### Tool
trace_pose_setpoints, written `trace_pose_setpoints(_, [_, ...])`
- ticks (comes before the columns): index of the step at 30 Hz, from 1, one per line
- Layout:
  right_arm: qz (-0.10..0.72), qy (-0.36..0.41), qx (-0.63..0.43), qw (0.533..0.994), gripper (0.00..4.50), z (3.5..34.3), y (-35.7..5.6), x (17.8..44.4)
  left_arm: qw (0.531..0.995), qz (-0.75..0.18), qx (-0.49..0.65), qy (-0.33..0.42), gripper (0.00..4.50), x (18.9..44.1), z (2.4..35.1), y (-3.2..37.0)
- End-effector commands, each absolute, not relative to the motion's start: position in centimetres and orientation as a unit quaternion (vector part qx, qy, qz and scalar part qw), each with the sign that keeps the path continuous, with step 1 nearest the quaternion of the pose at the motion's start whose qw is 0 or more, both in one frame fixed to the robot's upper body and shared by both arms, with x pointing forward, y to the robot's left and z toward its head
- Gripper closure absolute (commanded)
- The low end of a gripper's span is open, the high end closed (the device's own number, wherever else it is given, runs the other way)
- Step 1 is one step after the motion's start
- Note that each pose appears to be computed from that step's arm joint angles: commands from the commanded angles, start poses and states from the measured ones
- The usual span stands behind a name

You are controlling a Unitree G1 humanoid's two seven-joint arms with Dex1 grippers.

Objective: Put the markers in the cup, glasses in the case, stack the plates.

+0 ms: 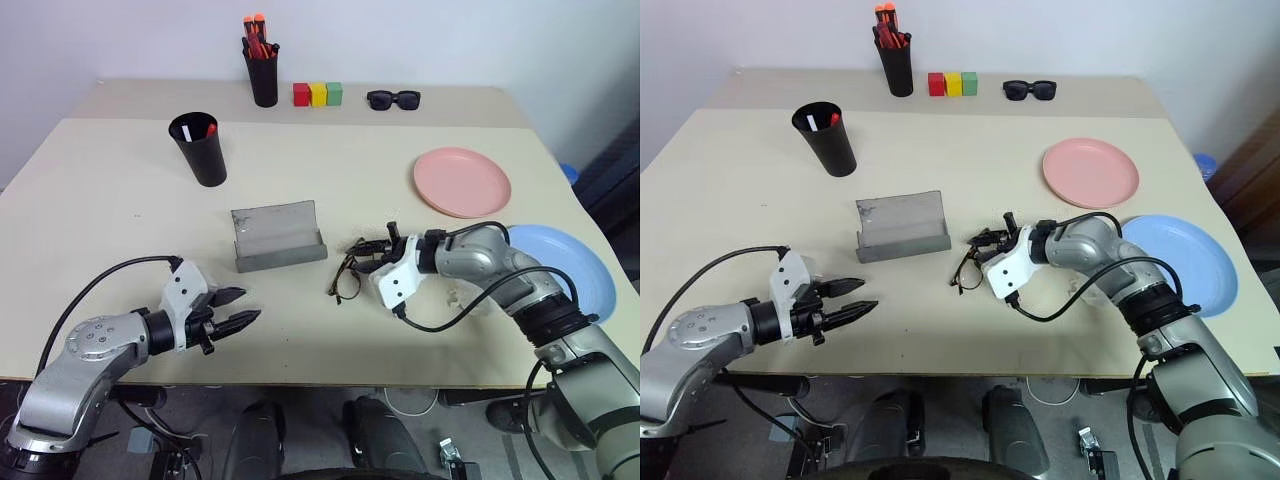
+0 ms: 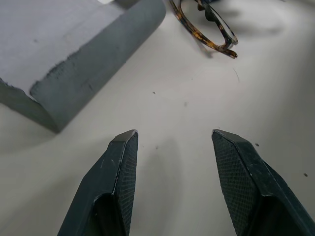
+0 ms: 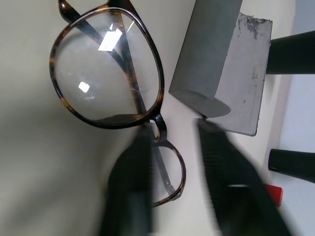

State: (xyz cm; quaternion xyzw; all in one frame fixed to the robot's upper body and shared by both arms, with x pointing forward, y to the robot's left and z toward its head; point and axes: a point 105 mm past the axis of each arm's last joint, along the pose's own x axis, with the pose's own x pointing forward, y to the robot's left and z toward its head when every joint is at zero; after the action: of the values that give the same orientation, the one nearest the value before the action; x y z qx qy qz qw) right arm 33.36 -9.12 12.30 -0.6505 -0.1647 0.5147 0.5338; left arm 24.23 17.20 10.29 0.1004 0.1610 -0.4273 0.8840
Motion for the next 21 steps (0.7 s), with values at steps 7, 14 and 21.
trace_pose_setpoints(7, [0.505, -0.175, -0.643, 0.549, 4.43, 13.1, -8.8, 33.2, 0.887, -0.428, 0.110, 0.135, 2.08, 24.5, 11.0, 16.8])
trace_pose_setpoints(14, [0.493, -0.128, -0.559, 0.654, 4.43, 15.5, -8.4, 33.0, 0.897, -0.407, 0.115, 0.130, 2.08, 25.2, 11.0, 17.4])
trace_pose_setpoints(21, [0.493, -0.104, -0.473, 0.723, 4.43, 20.2, -5.6, 31.9, 0.923, -0.342, 0.124, 0.122, 2.08, 26.1, 10.8, 20.2])
